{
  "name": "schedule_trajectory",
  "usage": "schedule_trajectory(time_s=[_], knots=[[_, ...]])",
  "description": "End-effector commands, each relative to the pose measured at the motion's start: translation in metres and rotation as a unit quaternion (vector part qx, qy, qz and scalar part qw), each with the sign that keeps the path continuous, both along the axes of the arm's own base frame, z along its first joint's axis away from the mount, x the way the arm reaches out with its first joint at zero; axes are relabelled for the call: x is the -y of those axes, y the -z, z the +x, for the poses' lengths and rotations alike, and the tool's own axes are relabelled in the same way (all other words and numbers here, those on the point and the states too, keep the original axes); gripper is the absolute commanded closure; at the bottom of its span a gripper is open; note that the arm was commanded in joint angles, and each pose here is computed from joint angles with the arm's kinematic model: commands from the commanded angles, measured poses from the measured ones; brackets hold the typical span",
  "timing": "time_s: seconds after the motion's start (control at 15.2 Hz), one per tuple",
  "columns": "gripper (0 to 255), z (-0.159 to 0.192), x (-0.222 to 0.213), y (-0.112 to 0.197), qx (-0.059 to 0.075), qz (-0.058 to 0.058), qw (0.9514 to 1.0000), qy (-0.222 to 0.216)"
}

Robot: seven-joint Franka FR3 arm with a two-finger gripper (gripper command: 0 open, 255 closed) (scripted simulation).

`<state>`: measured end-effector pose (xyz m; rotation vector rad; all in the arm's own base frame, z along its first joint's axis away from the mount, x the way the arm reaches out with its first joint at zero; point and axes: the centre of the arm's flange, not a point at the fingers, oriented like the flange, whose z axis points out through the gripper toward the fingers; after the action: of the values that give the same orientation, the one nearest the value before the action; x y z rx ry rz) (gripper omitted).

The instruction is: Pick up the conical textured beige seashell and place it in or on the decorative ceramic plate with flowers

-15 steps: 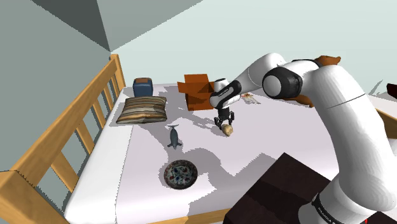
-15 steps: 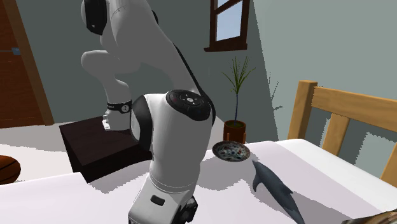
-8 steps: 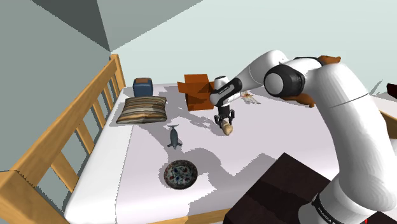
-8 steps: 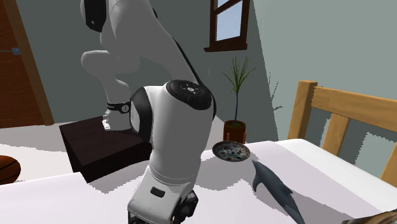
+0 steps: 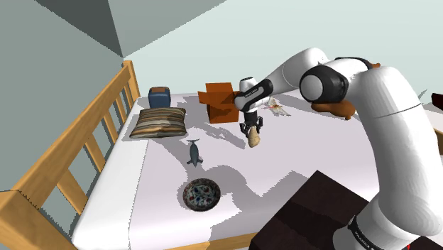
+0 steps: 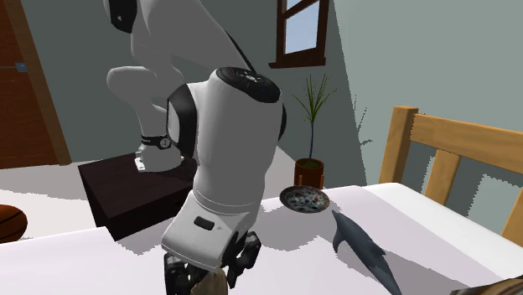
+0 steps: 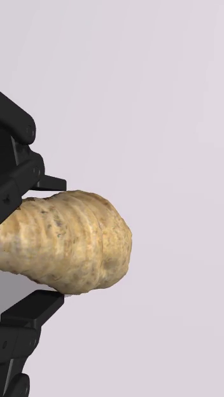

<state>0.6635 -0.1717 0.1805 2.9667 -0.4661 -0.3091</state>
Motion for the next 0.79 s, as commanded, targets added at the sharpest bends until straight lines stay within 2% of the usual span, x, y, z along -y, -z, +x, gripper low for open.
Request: schedule_trajectory(time_s=[0.0, 0.4, 0.73], knots=[[255, -0.002, 0.000, -0.011, 0.000, 0.000, 1.0000, 0.000], [255, -0.002, 0.000, -0.042, 0.000, 0.000, 1.0000, 0.000], [255, -0.013, -0.065, -0.043, 0.000, 0.000, 1.0000, 0.000]])
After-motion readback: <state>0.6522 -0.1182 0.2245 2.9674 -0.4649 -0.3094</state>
